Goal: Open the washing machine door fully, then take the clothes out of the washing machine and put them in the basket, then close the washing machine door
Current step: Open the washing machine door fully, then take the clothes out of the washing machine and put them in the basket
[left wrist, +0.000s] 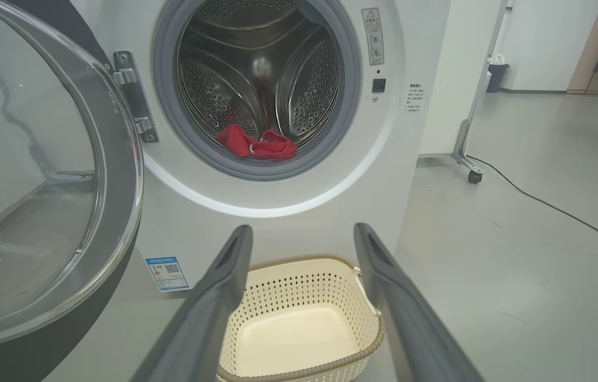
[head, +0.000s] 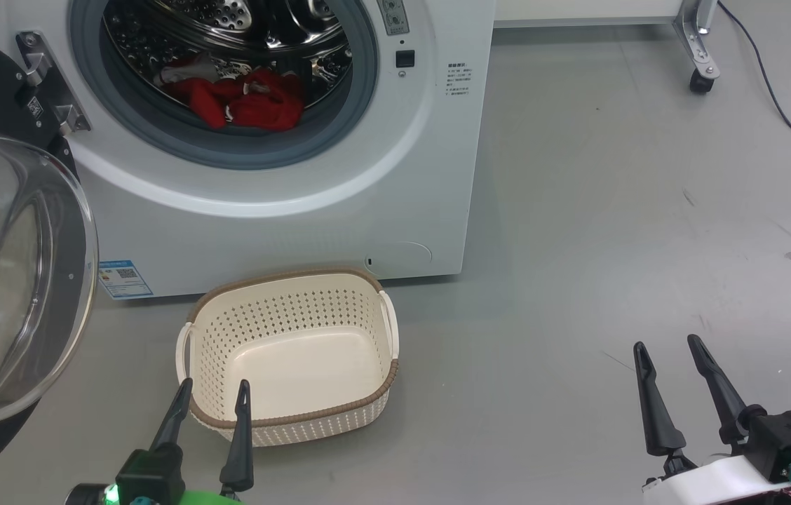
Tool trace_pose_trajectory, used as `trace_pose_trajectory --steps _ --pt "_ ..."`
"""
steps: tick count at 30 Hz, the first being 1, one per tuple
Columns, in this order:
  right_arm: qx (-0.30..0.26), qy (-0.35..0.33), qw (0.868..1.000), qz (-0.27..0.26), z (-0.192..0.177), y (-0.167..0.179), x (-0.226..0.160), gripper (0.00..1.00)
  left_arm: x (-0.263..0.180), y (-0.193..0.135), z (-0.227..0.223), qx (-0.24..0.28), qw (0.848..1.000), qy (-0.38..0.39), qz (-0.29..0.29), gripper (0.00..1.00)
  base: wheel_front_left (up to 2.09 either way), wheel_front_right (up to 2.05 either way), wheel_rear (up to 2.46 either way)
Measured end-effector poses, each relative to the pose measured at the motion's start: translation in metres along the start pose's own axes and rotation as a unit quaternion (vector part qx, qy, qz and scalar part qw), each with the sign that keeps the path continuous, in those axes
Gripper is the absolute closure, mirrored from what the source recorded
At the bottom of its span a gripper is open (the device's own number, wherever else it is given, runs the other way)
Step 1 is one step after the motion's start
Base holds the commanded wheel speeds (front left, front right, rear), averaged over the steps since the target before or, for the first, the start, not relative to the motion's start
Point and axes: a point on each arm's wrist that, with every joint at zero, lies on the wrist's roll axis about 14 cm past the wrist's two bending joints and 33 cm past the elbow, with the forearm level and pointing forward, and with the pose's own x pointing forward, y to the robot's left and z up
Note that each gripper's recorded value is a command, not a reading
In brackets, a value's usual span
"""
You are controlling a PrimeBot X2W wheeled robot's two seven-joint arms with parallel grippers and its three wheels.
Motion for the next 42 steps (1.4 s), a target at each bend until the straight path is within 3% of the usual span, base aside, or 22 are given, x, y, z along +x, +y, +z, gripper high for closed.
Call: trace_pose_trajectory --steps 24,42 --pt "0.007 0.000 1.000 0.002 -0.0003 0.0028 -0.0047 0.00 -0.0021 0.0004 0.0033 0.005 1.000 -0.006 0.005 0.00 0.06 -0.06 0.00" --pt "0.012 0.000 1.000 0.000 -0.0001 0.0021 -0.0061 0.00 -0.0017 -0.0011 0.0031 0.006 1.000 -0.005 0.004 0.00 0.73 -0.73 0.00"
